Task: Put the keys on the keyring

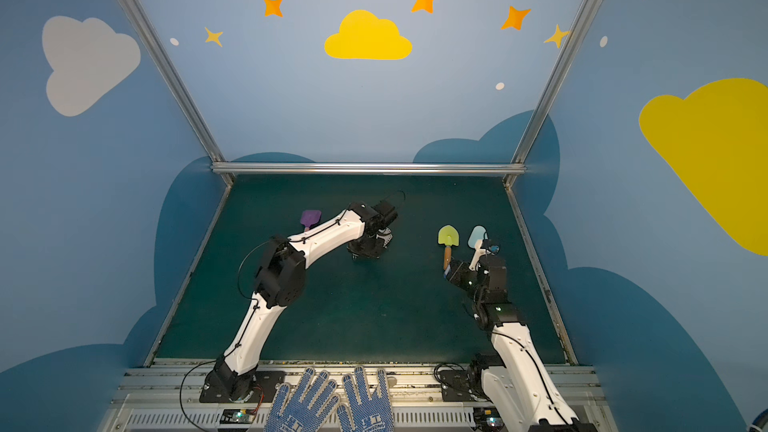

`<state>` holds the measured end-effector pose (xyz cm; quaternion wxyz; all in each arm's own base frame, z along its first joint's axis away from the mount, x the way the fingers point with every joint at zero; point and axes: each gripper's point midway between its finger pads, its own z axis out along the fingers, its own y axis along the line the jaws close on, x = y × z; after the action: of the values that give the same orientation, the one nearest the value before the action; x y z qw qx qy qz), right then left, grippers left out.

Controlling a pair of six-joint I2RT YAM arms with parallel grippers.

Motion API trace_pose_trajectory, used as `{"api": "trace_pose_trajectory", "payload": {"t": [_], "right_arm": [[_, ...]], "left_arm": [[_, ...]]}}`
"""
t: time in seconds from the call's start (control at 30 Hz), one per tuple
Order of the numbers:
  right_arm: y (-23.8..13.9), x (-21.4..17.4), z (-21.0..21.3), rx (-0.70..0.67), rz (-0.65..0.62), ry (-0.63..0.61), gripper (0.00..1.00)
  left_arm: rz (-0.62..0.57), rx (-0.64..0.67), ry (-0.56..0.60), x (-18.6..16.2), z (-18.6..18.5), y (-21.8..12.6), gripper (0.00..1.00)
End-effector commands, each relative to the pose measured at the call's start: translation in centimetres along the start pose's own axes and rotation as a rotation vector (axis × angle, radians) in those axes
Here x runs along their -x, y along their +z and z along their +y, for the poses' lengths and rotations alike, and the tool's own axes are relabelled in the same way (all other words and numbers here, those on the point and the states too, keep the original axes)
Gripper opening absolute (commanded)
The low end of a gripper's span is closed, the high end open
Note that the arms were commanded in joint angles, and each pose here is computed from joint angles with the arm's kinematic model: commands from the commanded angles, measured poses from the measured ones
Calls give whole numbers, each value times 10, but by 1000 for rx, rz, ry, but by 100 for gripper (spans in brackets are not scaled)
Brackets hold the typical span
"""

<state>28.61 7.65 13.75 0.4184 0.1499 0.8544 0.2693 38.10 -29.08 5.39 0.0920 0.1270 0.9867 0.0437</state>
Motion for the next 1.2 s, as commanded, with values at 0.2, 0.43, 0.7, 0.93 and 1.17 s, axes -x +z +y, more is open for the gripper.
{"api": "trace_pose_trajectory", "payload": {"t": [0.2,0.43,0.7,0.93,1.17], "right_arm": [[21,-21,40,93,94,-108,0],[27,-29,46,96,115,-116,0],[25,-31,46,92,116,-121,0],[25,-31,48,100,114,-119,0],[24,-31,50,112,110,-123,0]], "left_arm": [[7,-2,48,-23,-13,8,4],[48,-77,-92,-37,-14,5,28],[-6,-196,-216,-39,-6,-26,36],[22,-282,-380,-52,0,-28,41],[37,-404,-609,-58,12,-17,47]]}}
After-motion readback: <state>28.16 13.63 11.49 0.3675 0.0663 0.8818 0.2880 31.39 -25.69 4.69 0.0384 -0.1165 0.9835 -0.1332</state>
